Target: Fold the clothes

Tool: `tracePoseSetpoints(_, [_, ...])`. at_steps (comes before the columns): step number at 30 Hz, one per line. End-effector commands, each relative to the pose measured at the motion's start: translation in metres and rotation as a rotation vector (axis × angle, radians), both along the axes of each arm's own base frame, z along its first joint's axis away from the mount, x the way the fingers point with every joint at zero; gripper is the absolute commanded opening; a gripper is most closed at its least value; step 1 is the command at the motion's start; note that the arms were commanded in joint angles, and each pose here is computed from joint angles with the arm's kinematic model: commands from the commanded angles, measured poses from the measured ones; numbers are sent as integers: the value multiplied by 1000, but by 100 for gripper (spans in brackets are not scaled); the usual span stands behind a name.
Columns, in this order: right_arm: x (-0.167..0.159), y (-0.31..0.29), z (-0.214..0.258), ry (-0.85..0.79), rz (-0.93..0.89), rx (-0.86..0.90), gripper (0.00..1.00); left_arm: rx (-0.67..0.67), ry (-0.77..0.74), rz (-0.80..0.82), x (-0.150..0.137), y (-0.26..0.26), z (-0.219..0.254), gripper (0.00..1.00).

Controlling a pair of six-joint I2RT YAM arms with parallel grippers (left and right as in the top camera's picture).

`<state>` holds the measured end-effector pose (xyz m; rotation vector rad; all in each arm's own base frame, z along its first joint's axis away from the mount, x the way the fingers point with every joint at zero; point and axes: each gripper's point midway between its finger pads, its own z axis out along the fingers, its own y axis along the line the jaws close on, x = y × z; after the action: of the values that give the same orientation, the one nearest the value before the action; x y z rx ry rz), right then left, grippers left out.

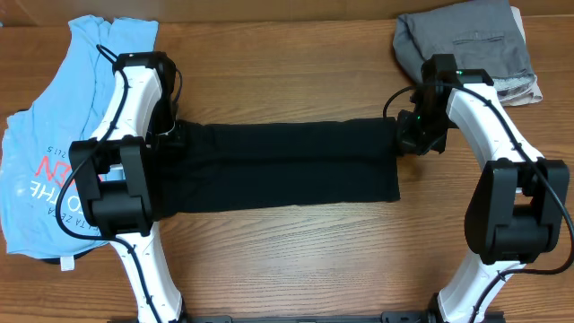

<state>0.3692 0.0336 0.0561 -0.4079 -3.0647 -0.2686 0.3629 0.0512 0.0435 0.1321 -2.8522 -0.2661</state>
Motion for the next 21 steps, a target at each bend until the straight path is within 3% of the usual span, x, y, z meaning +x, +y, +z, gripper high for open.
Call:
tracePoseSetpoints(1, [-10, 0, -8, 33, 16, 2, 50, 30, 27, 0, -13, 4, 3, 44])
tracePoseSetpoints(2, [-12, 0, -8, 36, 23, 1, 65, 30, 33, 1, -14, 4, 1, 61])
tracePoseSetpoints(4, [-11, 0, -9, 33, 28, 2, 79, 30, 32, 4, -14, 5, 1, 88])
tracePoseSetpoints(6, [-7, 0, -9, 16, 35, 2, 85, 37, 14, 18, -11, 7, 0, 99])
tracePoseSetpoints(9, [2, 0, -13, -27, 39, 3, 90, 35, -26, 39, -1, 11, 3, 100])
tracePoseSetpoints(13, [5, 12, -30, -68, 52, 64, 89, -33, -126, 76, 24, 8, 27, 100])
tracePoseSetpoints(21, [-6, 21, -50, -63, 48, 121, 63, -155, -455, 74, 81, -11, 124, 100])
